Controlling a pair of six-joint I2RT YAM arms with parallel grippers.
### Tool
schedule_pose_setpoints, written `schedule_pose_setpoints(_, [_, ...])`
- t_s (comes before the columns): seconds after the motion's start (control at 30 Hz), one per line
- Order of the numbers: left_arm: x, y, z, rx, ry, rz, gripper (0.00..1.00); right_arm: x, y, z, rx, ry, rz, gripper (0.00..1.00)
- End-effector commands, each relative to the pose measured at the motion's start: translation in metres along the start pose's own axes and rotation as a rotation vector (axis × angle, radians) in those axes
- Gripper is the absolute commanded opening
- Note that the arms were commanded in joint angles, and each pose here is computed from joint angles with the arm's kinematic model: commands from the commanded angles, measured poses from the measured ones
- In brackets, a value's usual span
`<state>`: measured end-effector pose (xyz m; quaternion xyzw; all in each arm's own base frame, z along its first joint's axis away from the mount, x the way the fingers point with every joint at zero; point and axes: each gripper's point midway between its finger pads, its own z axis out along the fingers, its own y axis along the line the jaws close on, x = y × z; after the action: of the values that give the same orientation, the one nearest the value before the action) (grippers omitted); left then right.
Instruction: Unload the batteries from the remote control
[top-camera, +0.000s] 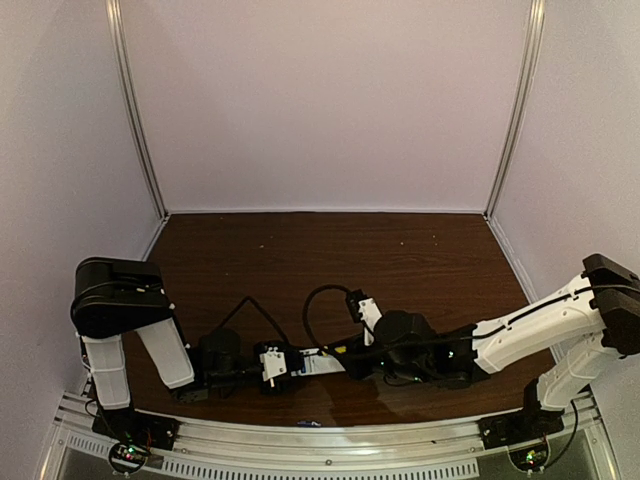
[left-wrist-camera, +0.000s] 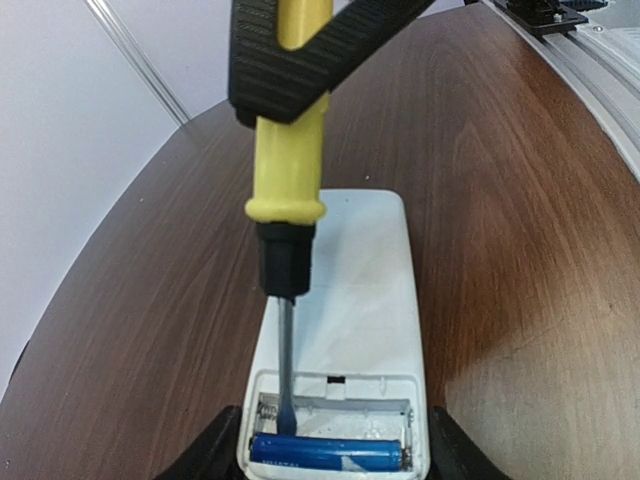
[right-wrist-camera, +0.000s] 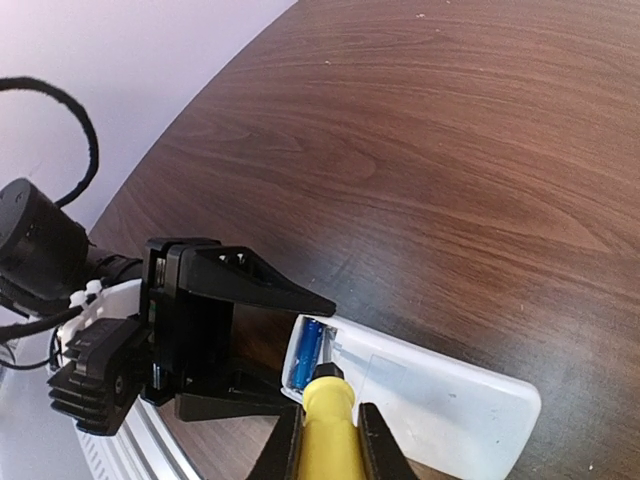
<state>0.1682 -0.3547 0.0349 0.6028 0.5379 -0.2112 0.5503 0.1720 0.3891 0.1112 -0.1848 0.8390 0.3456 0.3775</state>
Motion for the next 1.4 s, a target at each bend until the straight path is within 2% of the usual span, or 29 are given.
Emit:
schedule_pose_setpoints(0.0, [-0.066,0.032,-0.015,-0.144,-0.279,0.058,0.00,0.003,-0.023,-0.004,0.100,0.012,0.183,0.00])
schedule_pose_setpoints(0.17, [-0.065,0.032,-0.015,-0.143,-0.280,0.056,0.00,0.000,-0.025,-0.010,0.101,0.000,0.277,0.00])
schedule_pose_setpoints(0.3, [-0.067,0.032,-0.015,-0.143,-0.284,0.054,0.00,-0.001,-0.016,-0.008,0.058,0.008,0.290,0.00])
schedule_pose_setpoints(0.6, [-0.066,0.031,-0.015,-0.138,-0.284,0.053,0.00,0.007,0.017,0.008,-0.133,0.035,0.135,0.00])
schedule_pose_setpoints(0.97, [-0.067,0.030,-0.015,-0.129,-0.287,0.052,0.00,0.033,-0.006,0.017,-0.145,0.059,-0.034,0.00])
schedule_pose_setpoints(1.23, [-0.067,0.030,-0.015,-0.128,-0.288,0.051,0.00,0.046,0.001,0.013,-0.219,0.096,-0.165,0.00])
schedule_pose_setpoints(1.37, [-0.067,0.030,-0.015,-0.130,-0.288,0.051,0.00,0.050,-0.011,0.020,-0.142,0.131,-0.192,0.00])
